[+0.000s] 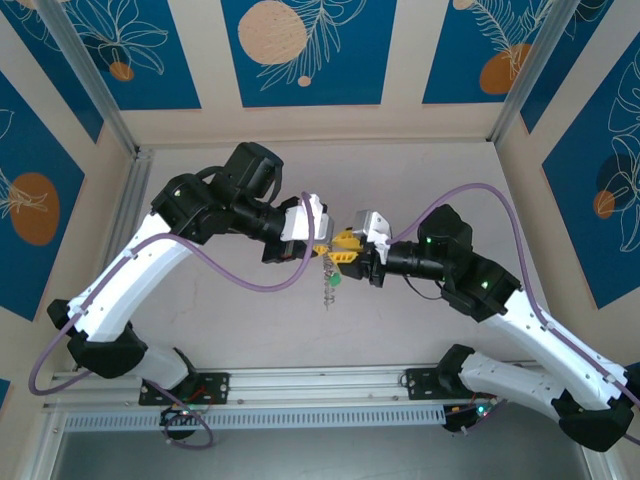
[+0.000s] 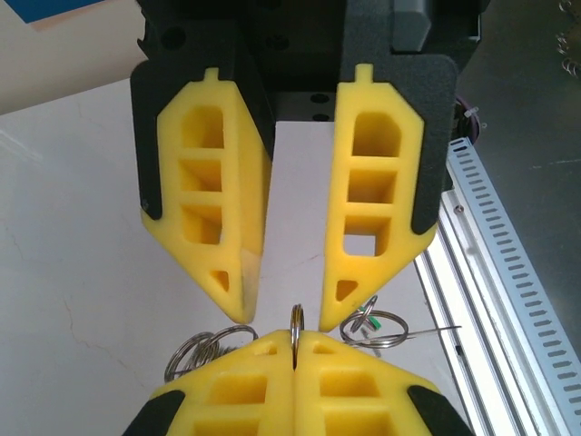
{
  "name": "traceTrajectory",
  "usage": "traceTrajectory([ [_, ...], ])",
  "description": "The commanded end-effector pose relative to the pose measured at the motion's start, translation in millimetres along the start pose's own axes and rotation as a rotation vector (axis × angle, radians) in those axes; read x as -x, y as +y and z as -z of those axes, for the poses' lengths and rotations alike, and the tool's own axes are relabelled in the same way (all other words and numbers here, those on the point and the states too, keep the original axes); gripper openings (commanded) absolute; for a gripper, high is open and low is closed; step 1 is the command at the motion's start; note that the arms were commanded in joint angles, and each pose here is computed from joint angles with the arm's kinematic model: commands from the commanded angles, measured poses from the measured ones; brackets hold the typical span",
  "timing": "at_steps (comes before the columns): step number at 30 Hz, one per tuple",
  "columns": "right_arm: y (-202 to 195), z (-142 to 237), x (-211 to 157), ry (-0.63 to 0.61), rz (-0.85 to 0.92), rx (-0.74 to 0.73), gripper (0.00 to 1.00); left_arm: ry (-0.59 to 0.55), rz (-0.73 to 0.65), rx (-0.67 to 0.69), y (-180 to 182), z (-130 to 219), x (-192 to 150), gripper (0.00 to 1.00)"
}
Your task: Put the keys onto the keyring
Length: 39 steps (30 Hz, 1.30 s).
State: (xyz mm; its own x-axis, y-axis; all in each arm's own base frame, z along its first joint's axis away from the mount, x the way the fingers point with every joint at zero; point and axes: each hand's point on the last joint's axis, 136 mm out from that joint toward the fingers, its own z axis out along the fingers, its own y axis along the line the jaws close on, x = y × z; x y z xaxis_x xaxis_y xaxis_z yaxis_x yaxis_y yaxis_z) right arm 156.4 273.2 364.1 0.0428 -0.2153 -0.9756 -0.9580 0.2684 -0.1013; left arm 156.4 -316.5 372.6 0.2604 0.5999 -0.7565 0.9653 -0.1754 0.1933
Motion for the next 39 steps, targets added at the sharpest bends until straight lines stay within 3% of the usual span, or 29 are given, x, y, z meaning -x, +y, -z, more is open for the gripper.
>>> traceTrajectory([
  [1, 3.8, 1.4, 14.2, -0.049, 0.006, 0.019, 0.25, -0.014, -0.04, -0.007, -3.4, 1.9, 8.2, 0.0],
  [2, 3.3, 0.4, 13.3, -0.042, 0.006, 0.02, 0.23, -0.018, -0.042, -0.006, -3.9, 2.3, 9.2, 0.0],
  [5, 2.4, -1.7, 10.3, -0.021, 0.011, 0.021, 0.02, -0.029, -0.045, -0.01, -5.4, 3.2, 11.7, 0.0],
  [6, 3.5, -1.4, 10.3, -0.019, 0.018, 0.028, 0.0, -0.032, -0.045, -0.014, -6.7, 3.2, 12.6, 0.0],
  [13, 6.8, 4.4, 15.0, -0.057, 0.047, 0.027, 0.0, -0.107, -0.047, -0.009, -11.0, 8.5, 23.3, 0.0],
  [16, 5.6, 17.6, 28.1, -0.154, 0.037, 0.015, 0.0, -0.16, -0.014, -0.003, -13.2, 9.1, 23.7, 0.23],
  [18, 7.1, 27.0, 37.8, -0.234, 0.022, 0.029, 0.0, -0.209, 0.017, -0.001, -13.7, 9.0, 23.7, 0.28],
  [23, 11.2, 40.2, 52.6, -0.371, -0.001, 0.059, 0.0, -0.47, 0.075, 0.021, -11.5, 30.3, 42.2, 0.28],
  [25, 13.0, 43.2, 56.7, -0.403, -0.006, 0.072, 0.0, -0.524, 0.088, 0.03, -10.6, 37.4, 44.7, 0.28],
  [39, 10.5, 50.1, 74.0, -0.58, -0.071, 0.098, 0.0, -0.697, 0.089, 0.002, -6.2, 45.9, 63.9, 0.28],
])
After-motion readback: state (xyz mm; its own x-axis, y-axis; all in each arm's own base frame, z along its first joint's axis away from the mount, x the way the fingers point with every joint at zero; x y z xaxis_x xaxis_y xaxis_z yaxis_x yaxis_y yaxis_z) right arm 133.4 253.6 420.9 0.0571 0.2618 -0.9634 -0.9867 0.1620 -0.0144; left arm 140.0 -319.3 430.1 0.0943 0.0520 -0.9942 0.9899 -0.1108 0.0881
